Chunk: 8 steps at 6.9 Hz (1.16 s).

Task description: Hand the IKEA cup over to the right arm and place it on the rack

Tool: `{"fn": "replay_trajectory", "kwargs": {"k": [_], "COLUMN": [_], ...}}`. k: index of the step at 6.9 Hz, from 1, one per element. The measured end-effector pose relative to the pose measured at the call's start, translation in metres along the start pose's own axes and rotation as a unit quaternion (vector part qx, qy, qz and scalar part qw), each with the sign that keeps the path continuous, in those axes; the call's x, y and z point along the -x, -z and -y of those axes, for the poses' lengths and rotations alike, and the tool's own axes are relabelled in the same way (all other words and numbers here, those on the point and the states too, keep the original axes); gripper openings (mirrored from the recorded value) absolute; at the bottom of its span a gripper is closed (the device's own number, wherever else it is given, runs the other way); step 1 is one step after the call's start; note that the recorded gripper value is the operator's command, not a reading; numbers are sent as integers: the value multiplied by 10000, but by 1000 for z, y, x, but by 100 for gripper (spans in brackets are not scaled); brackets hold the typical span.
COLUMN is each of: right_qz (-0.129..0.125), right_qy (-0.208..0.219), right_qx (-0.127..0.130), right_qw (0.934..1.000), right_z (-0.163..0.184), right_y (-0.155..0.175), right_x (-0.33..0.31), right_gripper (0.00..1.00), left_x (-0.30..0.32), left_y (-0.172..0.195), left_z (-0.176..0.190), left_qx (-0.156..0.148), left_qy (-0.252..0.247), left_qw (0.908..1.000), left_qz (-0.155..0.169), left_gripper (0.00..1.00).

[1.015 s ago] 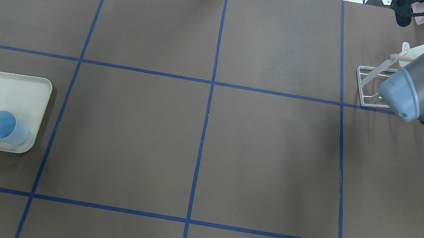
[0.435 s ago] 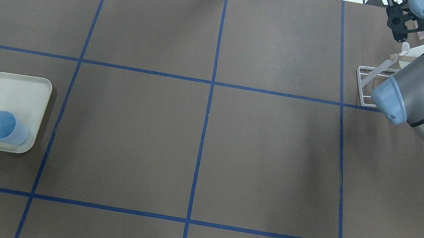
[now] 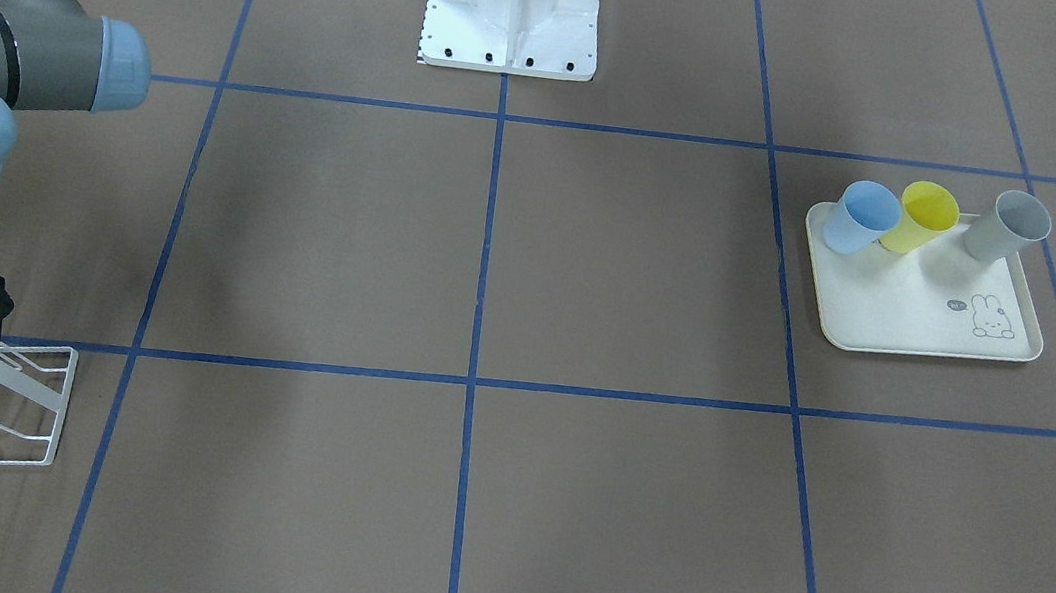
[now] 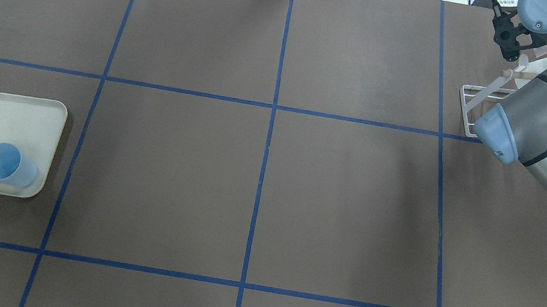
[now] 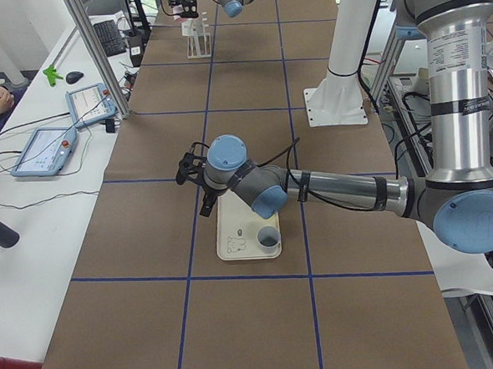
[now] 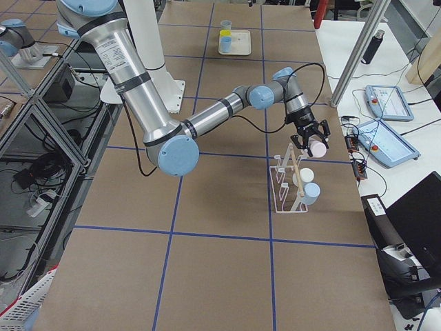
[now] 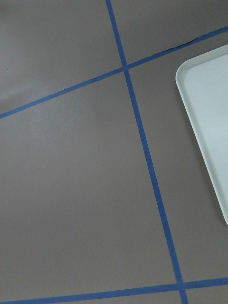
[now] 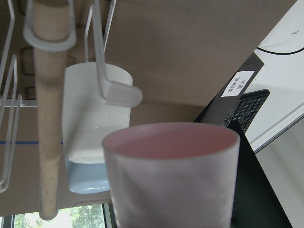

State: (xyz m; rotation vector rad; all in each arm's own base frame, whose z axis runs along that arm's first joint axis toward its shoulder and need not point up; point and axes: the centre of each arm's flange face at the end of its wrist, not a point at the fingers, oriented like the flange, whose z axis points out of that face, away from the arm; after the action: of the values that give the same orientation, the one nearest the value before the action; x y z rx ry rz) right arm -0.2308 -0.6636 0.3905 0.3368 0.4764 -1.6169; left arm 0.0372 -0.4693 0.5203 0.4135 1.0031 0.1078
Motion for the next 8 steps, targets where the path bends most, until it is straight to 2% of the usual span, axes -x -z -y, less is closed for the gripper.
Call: {"fn": "replay_trajectory", "kwargs": {"k": [5, 7, 8], "right_qz": [75, 69, 73], "right_qy": [168, 211, 243], "right_qx": [22, 14, 22], "right_qw": [9998, 9998, 9997], "right_z": [21, 30, 36], "right_y": [-8, -7, -7], "right_x": [11, 14, 15], "right_gripper": [48, 54, 60], "left_x": [1, 2, 2], "left_y": [-1, -2, -2], "left_z": [0, 0, 0], "left_qx": [7, 12, 18], "left_qy": [6, 16, 21], "left_qw": [10000, 10000, 10000], "left_qz": [7, 11, 12], "left_gripper": [100, 100, 100]}}
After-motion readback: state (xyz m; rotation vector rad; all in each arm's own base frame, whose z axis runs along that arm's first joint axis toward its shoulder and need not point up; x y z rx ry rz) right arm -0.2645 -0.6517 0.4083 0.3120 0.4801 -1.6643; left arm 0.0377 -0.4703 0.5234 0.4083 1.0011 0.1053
